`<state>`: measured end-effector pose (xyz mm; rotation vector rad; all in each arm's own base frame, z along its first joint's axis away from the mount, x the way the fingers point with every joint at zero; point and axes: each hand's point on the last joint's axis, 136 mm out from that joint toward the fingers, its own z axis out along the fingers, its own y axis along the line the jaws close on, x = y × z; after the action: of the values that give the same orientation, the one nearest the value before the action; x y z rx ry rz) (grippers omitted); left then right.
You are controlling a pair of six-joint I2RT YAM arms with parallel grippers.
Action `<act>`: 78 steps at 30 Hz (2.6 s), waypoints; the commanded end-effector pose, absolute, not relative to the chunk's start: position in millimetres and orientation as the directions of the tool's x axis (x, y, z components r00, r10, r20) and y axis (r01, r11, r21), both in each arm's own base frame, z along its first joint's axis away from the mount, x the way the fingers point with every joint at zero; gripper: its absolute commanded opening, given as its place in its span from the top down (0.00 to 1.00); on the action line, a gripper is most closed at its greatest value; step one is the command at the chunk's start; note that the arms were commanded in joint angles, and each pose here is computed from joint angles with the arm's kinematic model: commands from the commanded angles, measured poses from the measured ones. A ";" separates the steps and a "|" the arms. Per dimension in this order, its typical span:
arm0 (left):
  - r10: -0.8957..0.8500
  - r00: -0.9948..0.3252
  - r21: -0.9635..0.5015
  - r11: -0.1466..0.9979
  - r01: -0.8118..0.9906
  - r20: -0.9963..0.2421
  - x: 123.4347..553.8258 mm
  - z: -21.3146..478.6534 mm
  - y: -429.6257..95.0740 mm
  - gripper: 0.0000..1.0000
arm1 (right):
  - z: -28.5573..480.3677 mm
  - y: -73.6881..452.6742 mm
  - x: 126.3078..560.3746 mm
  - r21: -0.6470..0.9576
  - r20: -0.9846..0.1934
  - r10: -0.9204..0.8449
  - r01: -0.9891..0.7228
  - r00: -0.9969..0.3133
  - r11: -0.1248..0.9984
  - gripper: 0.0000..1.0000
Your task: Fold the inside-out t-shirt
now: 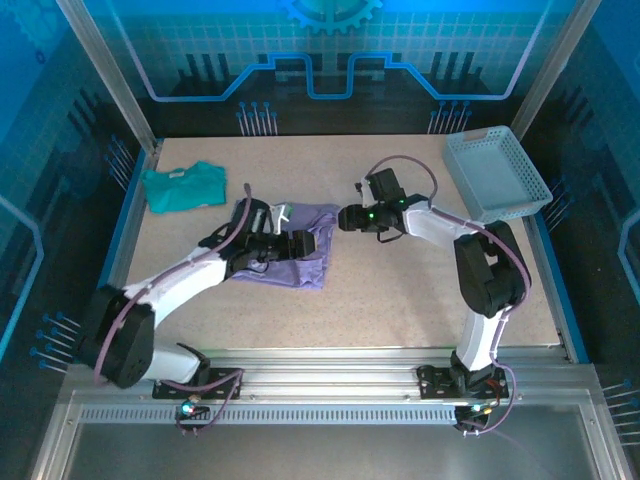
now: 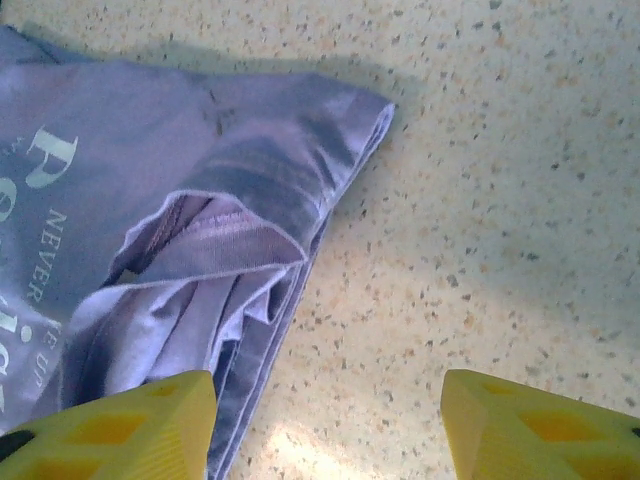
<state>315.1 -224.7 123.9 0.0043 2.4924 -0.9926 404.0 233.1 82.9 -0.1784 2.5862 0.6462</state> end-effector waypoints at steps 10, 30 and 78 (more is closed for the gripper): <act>0.100 -0.920 -0.707 0.610 0.359 -0.380 272.4 106.0 -301.9 0.29 | 80.9 191.0 374.7 0.366 -0.447 0.001 -0.181 -0.895 0.913 0.38; -0.087 -0.838 -0.667 0.651 0.361 -0.538 305.3 155.5 -226.2 0.26 | 97.1 274.2 343.8 0.498 -0.484 -0.049 -0.320 -0.874 0.806 0.44; -0.064 -0.903 -0.750 0.584 0.311 -0.425 249.1 137.7 -284.4 0.26 | 111.2 176.4 397.0 0.372 -0.463 -0.026 -0.221 -0.886 0.901 0.44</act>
<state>221.3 -286.7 90.3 0.1446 2.5890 -1.2346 410.0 187.4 79.1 -0.1624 2.6591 0.5565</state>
